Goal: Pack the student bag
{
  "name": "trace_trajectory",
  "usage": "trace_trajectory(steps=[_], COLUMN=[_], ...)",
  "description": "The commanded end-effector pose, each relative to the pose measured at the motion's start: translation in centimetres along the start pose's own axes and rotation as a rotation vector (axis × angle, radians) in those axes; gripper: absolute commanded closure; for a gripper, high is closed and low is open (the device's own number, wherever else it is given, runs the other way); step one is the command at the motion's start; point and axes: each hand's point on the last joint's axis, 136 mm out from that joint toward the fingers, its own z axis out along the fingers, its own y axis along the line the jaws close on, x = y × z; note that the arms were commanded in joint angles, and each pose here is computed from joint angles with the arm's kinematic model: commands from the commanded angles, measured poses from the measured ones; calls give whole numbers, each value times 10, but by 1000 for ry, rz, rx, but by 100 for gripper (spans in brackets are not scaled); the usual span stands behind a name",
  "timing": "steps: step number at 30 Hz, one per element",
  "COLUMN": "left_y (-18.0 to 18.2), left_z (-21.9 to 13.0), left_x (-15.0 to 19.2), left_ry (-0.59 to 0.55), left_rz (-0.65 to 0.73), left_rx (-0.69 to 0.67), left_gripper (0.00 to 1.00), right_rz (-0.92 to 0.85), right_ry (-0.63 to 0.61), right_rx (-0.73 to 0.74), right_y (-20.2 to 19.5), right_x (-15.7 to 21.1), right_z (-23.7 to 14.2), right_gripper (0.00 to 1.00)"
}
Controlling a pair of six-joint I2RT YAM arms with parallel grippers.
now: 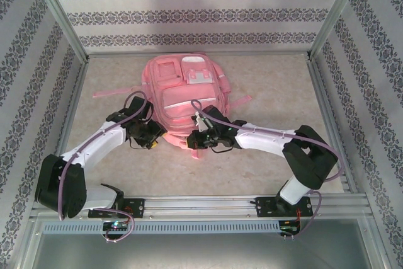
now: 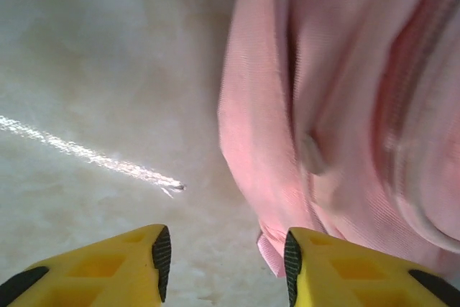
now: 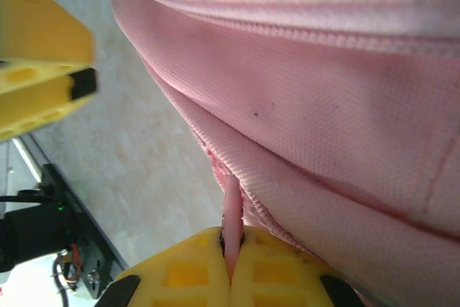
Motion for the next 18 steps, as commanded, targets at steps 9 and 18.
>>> trace_trajectory(steps=[9, 18], left_y=[-54, -54], left_z=[0, 12], left_x=[-38, -36], left_ry=[-84, -51], left_rz=[39, 34], left_rx=[107, 111], left_gripper=[63, 66], right_rz=[24, 20], right_ry=[3, -8], right_rx=[-77, -85], right_y=[11, 12], right_x=[1, 0], right_z=[-4, -7], right_gripper=[100, 100])
